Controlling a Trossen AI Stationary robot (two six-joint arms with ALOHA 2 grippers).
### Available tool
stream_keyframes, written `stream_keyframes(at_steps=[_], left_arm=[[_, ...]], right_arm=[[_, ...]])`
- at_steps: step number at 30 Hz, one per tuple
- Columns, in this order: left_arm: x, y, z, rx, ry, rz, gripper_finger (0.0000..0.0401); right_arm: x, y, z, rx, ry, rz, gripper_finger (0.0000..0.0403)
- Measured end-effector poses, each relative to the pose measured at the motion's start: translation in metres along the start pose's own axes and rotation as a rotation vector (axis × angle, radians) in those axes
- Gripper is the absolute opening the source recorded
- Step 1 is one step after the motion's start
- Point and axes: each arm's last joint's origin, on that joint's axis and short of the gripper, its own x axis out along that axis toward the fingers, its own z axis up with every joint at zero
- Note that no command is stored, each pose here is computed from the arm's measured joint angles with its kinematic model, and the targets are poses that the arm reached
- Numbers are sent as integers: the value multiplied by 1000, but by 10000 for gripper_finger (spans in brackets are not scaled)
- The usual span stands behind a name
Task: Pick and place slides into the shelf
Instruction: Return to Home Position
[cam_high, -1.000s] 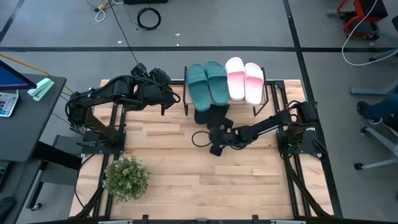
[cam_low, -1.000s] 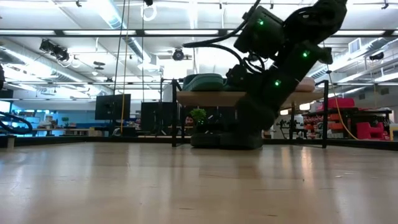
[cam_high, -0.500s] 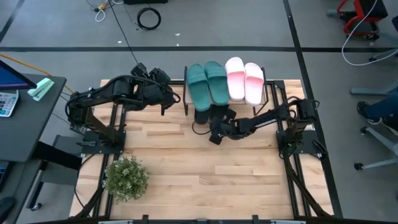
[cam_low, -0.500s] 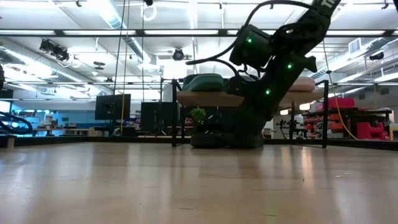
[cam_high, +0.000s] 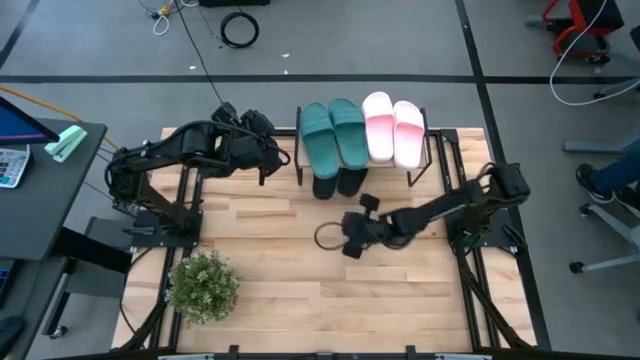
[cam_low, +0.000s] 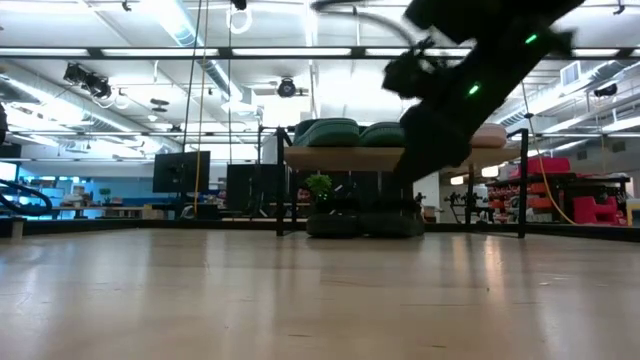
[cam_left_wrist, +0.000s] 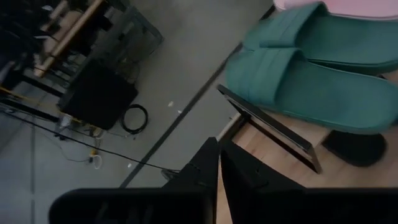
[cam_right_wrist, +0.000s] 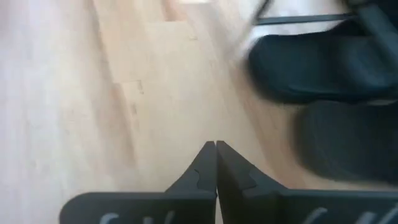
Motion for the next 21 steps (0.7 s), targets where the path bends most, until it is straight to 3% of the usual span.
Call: stream_keyframes(at_steps=[6, 11, 16, 18, 21], left_arm=[[-1, -2, -1, -12, 19, -58, 5], [0, -17, -7, -20, 33, -82, 11], [-8, -46, -25, 84, 46, -126, 18], [-19, -53, -29, 117, 27, -154, 14], [-35, -54, -36, 277, -12, -179, 10]], right_arm=[[-35, -7, -9, 67, -1, -229, 1], [-49, -7, -23, 31, 79, -263, 1], [-82, -11, -19, -14, 38, -207, 3], [-106, -17, -10, 22, -28, -153, 3], [-154, -33, 8, 56, -162, -42, 4]])
